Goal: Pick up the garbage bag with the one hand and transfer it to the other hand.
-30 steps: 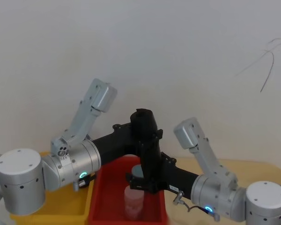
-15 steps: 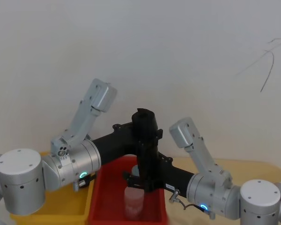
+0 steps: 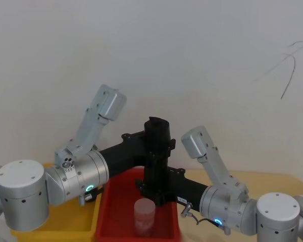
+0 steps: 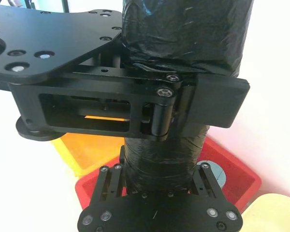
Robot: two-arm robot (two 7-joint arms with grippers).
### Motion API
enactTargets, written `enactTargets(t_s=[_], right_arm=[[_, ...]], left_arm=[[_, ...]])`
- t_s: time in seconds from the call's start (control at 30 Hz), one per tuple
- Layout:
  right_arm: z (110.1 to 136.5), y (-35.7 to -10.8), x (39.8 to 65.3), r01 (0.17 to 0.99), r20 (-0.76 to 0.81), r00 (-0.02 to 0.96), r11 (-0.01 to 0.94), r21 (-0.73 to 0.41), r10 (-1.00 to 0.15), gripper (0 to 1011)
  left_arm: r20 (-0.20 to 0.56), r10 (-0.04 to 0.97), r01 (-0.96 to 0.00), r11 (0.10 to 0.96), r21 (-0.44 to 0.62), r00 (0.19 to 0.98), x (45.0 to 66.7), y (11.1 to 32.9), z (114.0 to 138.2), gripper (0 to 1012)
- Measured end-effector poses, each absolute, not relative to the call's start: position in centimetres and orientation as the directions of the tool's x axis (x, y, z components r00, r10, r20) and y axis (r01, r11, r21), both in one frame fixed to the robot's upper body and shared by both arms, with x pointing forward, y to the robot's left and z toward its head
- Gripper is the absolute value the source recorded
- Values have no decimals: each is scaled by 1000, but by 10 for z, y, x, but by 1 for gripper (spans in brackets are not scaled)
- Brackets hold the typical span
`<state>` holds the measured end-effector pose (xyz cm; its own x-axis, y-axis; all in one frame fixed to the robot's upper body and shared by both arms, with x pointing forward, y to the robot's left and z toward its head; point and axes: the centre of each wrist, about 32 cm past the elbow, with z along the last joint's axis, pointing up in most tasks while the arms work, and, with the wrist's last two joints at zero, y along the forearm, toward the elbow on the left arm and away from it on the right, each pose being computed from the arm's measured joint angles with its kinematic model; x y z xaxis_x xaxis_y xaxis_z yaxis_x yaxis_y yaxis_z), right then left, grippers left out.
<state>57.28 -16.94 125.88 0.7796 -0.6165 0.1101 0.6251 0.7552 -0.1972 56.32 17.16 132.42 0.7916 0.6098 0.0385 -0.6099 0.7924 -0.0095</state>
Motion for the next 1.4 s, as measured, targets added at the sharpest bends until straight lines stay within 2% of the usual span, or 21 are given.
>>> enactTargets(t_s=[0.77, 1.4], right_arm=[[1257, -171, 571, 637, 97, 770, 749, -184, -631, 548], [1258, -176, 562, 697, 75, 716, 705, -131, -694, 548]], left_arm=[[38, 610, -610, 793, -10, 792, 563, 172, 1324, 465], [39, 610, -610, 792, -10, 792, 563, 172, 1324, 986]])
